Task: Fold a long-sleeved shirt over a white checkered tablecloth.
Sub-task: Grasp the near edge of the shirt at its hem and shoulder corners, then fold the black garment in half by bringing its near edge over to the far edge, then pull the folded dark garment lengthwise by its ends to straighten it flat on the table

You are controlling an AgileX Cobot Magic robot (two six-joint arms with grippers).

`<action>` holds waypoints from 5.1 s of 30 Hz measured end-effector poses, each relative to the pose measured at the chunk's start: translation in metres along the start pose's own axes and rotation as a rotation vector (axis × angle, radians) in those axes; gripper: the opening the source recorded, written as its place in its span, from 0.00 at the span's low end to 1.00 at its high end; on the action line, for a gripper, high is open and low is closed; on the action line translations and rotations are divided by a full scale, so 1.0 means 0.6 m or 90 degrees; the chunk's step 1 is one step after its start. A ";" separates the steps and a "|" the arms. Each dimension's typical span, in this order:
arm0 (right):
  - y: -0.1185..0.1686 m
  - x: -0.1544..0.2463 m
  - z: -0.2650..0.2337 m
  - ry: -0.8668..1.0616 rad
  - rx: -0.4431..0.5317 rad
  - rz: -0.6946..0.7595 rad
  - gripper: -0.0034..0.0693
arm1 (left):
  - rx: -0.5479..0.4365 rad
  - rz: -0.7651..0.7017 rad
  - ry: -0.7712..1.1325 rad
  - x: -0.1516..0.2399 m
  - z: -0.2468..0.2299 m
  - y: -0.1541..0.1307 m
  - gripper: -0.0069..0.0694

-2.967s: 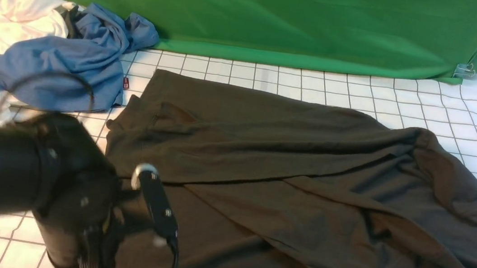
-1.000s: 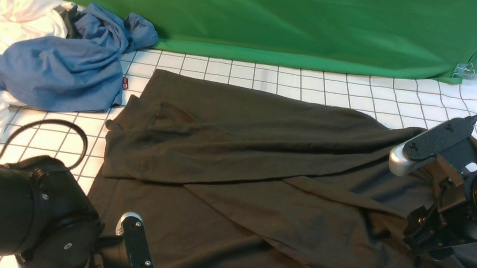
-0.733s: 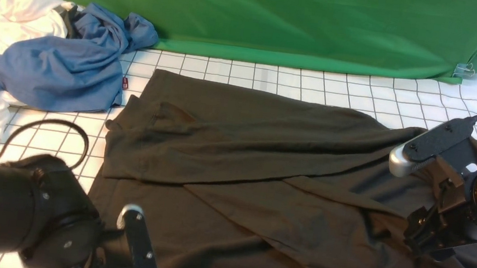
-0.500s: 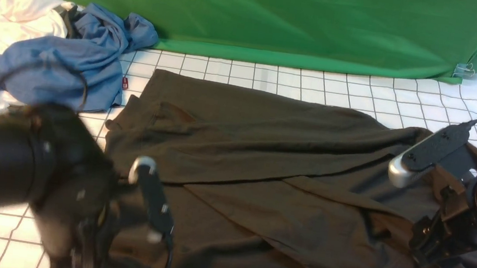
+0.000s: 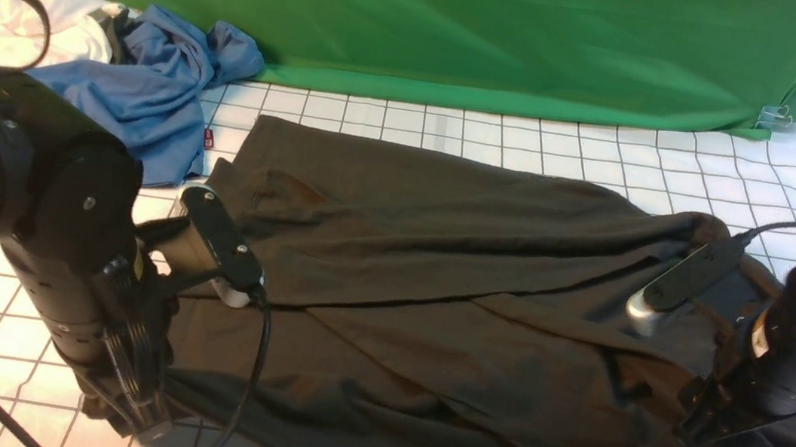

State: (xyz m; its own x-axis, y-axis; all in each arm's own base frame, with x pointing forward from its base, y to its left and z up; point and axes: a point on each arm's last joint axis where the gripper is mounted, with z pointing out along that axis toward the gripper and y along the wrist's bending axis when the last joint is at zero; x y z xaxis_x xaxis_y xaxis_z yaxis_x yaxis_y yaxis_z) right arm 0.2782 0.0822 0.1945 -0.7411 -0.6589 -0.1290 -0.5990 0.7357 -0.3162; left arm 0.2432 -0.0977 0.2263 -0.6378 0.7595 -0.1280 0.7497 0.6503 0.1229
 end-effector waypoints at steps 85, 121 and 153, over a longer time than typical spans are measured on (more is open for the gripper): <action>-0.328 -0.157 0.060 -0.206 0.158 0.205 0.21 | -0.228 -0.140 -0.240 -0.178 0.042 0.380 0.05; -0.380 -0.153 -0.067 -0.187 0.190 0.293 0.80 | -0.052 -0.258 -0.233 -0.225 -0.096 0.311 0.44; -0.355 -0.146 -0.095 -0.135 -0.094 0.333 0.86 | 0.052 -0.204 -0.246 -0.244 -0.060 0.295 0.04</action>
State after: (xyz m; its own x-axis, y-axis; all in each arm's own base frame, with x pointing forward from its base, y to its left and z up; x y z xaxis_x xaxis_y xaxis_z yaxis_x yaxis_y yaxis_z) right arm 0.4536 -0.0078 0.3268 -0.8819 -0.2076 -0.4233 -0.2170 0.9758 -0.0266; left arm 0.4631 -0.0933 0.3022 -0.7379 0.4491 -0.5038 0.5478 0.8346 -0.0584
